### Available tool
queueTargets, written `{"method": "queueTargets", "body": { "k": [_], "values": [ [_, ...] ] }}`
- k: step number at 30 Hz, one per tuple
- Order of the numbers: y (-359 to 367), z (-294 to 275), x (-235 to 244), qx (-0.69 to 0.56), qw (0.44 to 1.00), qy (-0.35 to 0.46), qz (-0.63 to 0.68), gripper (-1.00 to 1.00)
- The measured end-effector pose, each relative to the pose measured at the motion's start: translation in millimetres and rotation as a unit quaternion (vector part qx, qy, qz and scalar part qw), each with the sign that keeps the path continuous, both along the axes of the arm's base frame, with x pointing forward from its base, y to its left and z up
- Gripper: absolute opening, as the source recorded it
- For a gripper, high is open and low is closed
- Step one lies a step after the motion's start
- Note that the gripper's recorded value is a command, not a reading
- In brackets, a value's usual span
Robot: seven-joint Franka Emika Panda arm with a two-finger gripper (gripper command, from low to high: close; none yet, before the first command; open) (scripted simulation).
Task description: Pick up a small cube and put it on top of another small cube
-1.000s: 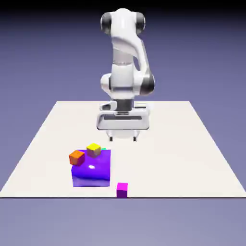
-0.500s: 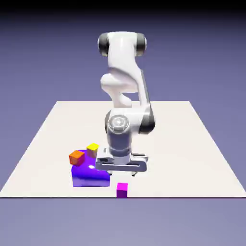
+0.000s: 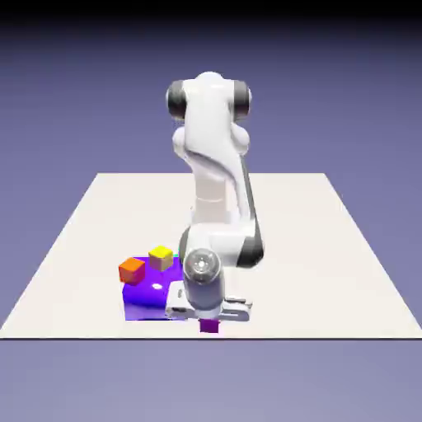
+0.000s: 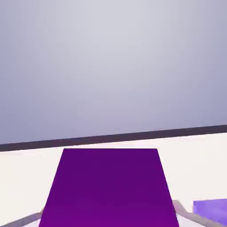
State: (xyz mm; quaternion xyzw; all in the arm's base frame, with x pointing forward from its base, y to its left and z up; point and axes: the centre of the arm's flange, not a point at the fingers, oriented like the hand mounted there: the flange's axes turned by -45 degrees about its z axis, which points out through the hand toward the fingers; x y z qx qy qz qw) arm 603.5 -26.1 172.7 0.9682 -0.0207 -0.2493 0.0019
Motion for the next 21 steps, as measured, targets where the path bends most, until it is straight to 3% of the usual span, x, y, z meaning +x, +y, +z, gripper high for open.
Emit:
{"method": "queueTargets", "body": {
  "k": [13,21],
  "values": [
    [-130.8,26.9,-5.0,-0.048,0.959,0.162,0.227,-1.00],
    [-235.2,92.9,-98.9,-0.010,0.943,0.233,0.238,-1.00]
  ]
}}
